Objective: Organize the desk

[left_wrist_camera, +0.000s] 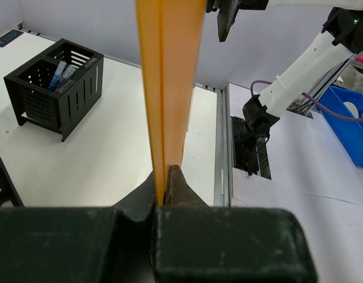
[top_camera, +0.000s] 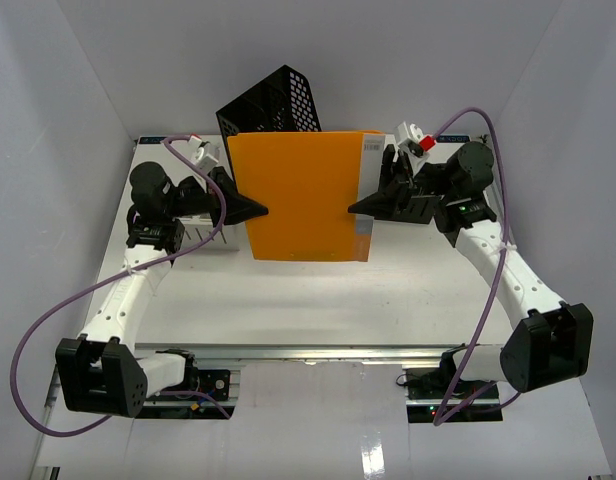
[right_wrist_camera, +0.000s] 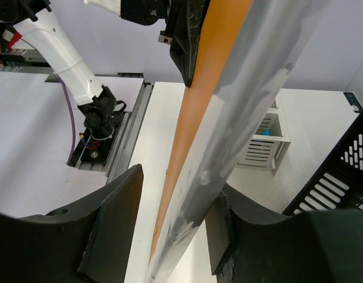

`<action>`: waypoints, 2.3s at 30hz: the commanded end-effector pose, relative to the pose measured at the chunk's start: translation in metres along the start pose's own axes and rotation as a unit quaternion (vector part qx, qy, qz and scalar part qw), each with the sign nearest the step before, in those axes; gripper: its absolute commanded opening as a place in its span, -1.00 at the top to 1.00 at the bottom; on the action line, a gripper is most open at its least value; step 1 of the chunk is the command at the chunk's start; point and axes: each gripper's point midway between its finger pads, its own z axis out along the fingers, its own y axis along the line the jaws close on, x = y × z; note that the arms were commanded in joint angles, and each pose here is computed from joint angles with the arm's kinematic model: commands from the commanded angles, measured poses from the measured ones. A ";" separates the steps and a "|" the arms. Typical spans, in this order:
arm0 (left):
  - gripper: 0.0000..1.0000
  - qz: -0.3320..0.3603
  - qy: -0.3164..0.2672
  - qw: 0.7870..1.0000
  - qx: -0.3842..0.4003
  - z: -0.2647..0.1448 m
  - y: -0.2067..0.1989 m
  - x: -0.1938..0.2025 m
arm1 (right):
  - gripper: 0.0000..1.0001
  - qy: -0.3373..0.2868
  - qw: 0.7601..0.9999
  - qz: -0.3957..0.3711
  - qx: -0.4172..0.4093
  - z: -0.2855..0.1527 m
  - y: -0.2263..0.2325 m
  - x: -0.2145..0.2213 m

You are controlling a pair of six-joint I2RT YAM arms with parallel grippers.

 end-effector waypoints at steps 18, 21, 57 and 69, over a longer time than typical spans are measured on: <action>1.00 0.045 0.003 0.998 -0.035 0.003 0.006 -0.014 | 0.25 0.058 0.995 -0.040 0.064 -0.005 -0.037 -0.004; 1.00 0.046 0.004 0.998 -0.040 0.003 0.008 -0.012 | 0.30 0.066 0.995 -0.027 0.067 -0.005 -0.039 -0.001; -0.80 0.056 -0.032 0.986 -0.152 -0.004 0.027 -0.032 | 0.85 0.076 0.995 -0.005 0.068 -0.004 -0.052 0.001; -0.96 0.122 -0.170 0.888 -0.409 -0.077 0.026 -0.113 | 0.85 0.081 0.988 -0.022 0.130 -0.016 -0.115 -0.012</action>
